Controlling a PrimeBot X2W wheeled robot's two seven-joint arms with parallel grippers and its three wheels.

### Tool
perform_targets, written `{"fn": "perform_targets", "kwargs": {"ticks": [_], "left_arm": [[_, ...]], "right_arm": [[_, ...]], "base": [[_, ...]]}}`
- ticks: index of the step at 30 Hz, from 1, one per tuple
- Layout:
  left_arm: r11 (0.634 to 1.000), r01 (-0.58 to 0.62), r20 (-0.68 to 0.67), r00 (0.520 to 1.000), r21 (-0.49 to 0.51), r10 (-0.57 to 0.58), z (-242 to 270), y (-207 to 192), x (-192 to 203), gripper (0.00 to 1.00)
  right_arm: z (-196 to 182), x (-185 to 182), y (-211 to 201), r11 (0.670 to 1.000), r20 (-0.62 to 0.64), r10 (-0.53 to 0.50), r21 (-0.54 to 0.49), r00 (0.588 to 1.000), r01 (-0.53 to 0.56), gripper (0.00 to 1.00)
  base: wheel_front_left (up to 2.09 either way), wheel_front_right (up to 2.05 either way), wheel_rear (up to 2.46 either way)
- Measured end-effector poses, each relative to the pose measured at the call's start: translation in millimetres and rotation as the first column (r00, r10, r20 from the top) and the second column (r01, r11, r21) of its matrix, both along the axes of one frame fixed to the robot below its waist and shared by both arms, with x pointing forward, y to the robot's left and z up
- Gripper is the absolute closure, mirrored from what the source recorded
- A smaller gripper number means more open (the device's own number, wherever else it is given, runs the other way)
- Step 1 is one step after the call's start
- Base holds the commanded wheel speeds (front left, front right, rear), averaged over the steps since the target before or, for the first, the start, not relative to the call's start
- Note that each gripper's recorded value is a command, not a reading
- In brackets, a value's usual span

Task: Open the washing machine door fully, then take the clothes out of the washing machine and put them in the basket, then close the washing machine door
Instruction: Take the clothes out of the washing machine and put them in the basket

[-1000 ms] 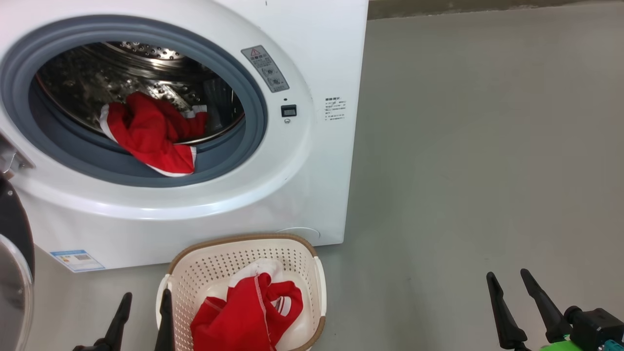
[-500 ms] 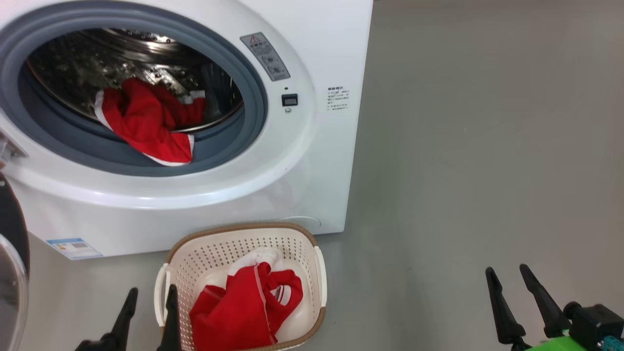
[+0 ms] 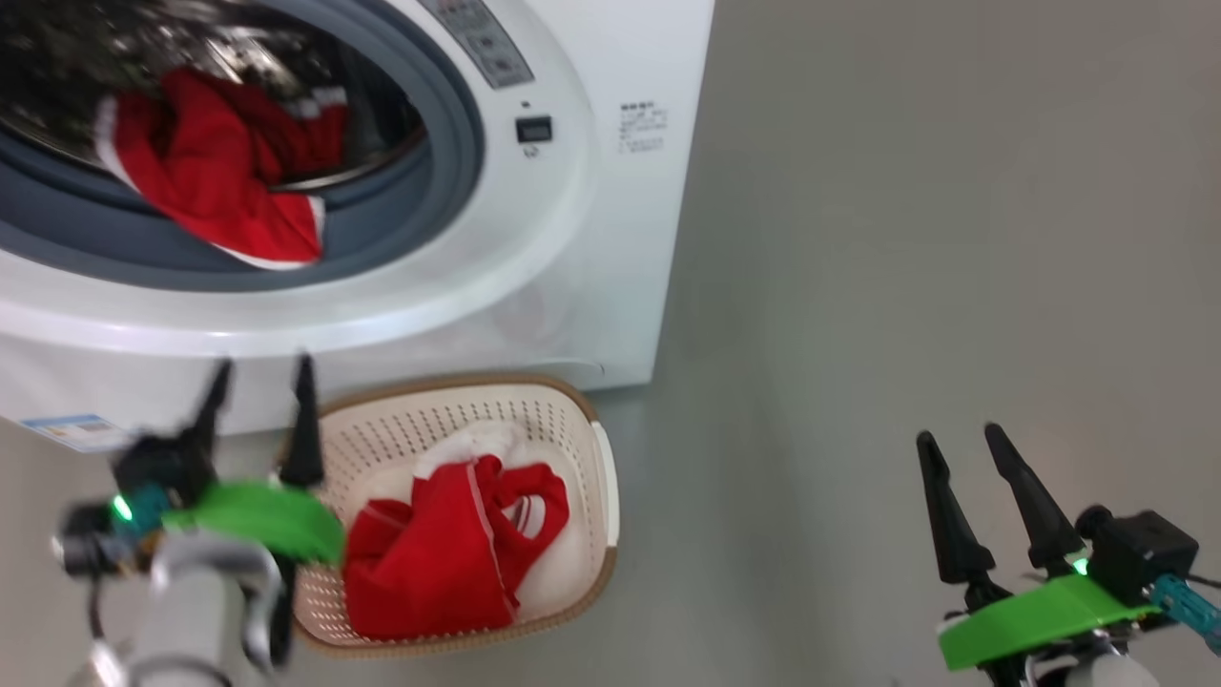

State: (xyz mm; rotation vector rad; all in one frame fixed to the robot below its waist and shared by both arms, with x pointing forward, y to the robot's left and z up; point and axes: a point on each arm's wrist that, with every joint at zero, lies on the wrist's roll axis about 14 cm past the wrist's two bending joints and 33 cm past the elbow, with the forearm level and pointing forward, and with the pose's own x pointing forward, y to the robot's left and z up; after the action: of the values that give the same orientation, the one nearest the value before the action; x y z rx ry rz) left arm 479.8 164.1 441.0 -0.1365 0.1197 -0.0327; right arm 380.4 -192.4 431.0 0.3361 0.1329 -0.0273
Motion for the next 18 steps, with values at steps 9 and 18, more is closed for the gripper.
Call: {"fn": "perform_targets", "kwargs": {"ticks": [9,18], "left_arm": [[0.999,-0.007,-0.059,0.998,0.039,0.009,-16.4,10.9,67.4,0.0],[0.999,-0.016,-0.15,0.988,0.037,0.021,-42.3,11.7,111.9,0.0]], "right_arm": [[-10.9,18.5,-2.1,1.0,-0.019,-0.02,0.014,1.0,0.021,0.0],[-23.9,10.6,-22.1,0.997,-0.065,-0.083,-0.008,0.994,0.083,0.0]], "base": [[0.0,0.0,0.0],[0.0,0.0,0.0]]}}
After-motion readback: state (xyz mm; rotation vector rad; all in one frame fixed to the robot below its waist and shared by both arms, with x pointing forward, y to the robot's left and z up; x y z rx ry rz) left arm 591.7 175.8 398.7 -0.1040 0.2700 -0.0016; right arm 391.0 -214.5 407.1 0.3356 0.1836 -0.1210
